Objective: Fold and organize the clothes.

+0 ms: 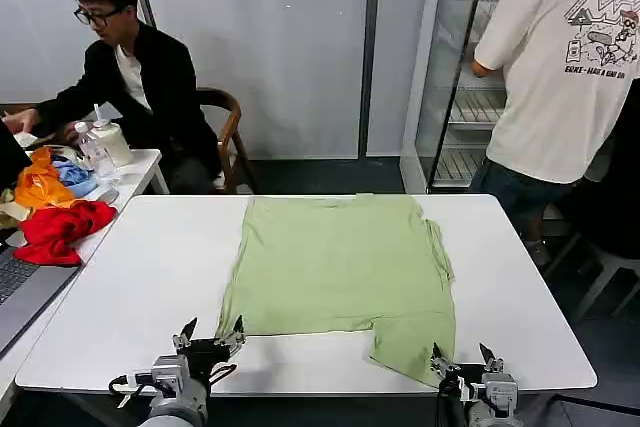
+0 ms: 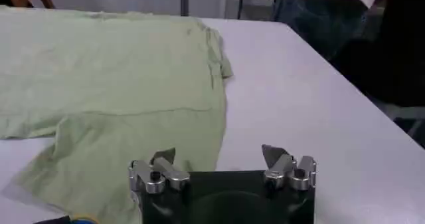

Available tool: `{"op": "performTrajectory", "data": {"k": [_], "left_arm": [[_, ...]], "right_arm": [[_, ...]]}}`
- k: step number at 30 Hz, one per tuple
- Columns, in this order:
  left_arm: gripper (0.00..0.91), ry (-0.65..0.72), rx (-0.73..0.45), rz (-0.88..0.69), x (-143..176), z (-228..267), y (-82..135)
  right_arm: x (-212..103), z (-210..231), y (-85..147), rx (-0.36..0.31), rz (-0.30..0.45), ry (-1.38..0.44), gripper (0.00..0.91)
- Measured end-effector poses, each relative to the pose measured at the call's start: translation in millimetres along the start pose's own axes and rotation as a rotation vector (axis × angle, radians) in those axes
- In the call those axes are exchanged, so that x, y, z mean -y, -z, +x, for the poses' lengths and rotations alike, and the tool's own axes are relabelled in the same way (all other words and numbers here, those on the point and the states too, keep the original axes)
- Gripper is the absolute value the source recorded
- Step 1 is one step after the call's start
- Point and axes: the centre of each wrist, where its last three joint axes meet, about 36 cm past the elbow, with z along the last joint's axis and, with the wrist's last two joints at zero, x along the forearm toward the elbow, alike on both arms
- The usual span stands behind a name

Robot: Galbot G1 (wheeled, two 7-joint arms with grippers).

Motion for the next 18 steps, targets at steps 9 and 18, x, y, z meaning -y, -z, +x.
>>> {"op": "performTrajectory", "data": {"k": [9,18], "left_arm": [[0.907,-0.017,-0.012,-0.003,10,-7,-4],[0.907,-0.022,-0.011,-0.009,13,-12,-5]], "right_arm": [[-5,-3,-6,-0.022,-0.003,0.020,0.907],[-11,-6,-8,-0.024,-0.007,0.048,0.907]]}}
